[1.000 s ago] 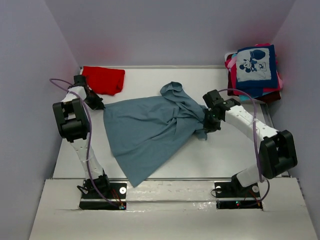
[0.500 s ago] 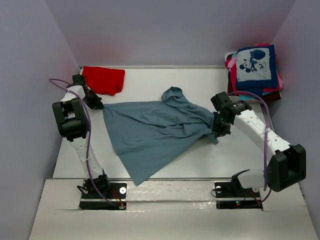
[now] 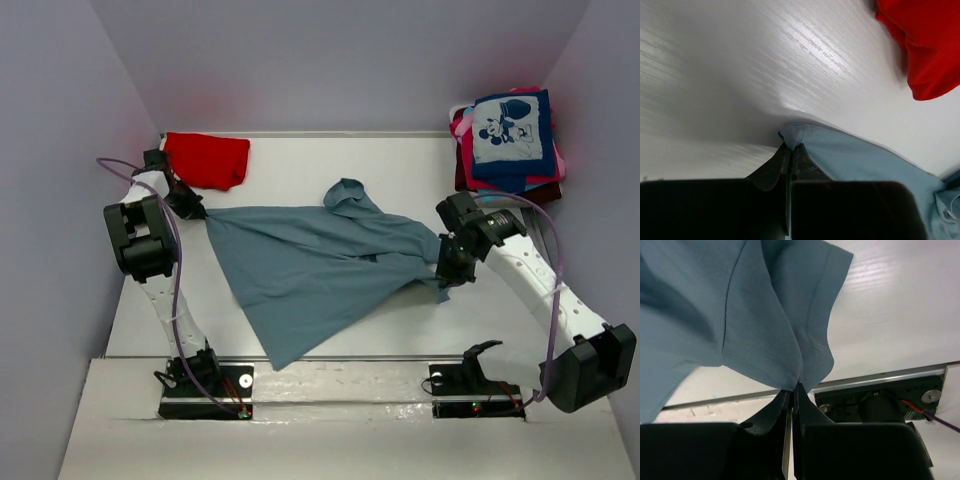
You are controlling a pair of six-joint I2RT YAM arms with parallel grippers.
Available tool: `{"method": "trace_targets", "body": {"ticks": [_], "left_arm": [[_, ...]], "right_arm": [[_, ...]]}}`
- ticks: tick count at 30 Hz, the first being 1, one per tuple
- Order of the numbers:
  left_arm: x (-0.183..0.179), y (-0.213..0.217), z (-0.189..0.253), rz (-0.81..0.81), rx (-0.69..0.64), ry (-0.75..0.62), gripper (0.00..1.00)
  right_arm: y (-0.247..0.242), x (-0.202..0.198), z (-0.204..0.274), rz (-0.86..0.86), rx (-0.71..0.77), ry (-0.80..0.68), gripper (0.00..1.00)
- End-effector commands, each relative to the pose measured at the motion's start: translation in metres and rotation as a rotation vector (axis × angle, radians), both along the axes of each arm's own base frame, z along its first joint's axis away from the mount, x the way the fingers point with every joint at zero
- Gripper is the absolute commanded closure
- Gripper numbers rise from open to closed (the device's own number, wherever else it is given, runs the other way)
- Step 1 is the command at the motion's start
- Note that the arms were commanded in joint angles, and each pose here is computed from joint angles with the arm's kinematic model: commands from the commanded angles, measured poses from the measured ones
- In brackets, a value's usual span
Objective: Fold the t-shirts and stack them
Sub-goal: Flatten out the tshirt
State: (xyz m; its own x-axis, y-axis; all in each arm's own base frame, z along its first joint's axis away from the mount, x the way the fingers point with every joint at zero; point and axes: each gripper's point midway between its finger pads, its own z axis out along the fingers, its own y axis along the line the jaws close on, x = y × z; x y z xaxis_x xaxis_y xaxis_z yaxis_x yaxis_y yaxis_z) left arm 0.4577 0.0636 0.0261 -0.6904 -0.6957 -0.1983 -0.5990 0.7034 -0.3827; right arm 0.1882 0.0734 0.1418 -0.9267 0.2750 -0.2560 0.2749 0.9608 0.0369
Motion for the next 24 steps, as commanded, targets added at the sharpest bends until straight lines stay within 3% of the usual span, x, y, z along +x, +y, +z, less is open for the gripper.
{"method": "trace_targets", "body": {"ticks": [1,8,16,17,19,20,21,23,24], "left_arm": [[0.008,0.008,0.008,0.005,0.014,-0.022,0.94],[0.009,0.007,0.010,0.009,0.007,-0.027,0.94],[0.009,0.006,0.014,0.006,0.003,-0.037,0.93],[0.009,0.006,0.015,0.006,0.002,-0.039,0.90],[0.010,0.005,0.019,0.003,0.003,-0.051,0.67],[0.011,0.005,0.023,0.001,0.002,-0.063,0.45],[0.011,0.004,0.025,-0.001,0.000,-0.071,0.45],[0.013,0.002,0.037,-0.008,-0.007,-0.109,0.17],[0.013,0.001,0.041,-0.011,-0.005,-0.119,0.09]], "right_arm": [[0.002,-0.038,0.003,-0.002,0.059,0.102,0.93],[0.005,-0.087,-0.015,0.021,0.137,0.210,0.93],[0.021,-0.092,-0.017,0.088,0.228,0.255,0.93],[0.022,-0.089,-0.017,0.089,0.233,0.245,0.93],[0.027,-0.085,-0.017,0.086,0.256,0.240,0.93],[0.031,-0.081,-0.017,0.088,0.274,0.230,0.84],[0.033,-0.078,-0.016,0.088,0.277,0.220,0.77],[0.039,-0.064,-0.007,0.092,0.299,0.169,0.39],[0.042,-0.060,-0.005,0.095,0.311,0.162,0.21]]}}
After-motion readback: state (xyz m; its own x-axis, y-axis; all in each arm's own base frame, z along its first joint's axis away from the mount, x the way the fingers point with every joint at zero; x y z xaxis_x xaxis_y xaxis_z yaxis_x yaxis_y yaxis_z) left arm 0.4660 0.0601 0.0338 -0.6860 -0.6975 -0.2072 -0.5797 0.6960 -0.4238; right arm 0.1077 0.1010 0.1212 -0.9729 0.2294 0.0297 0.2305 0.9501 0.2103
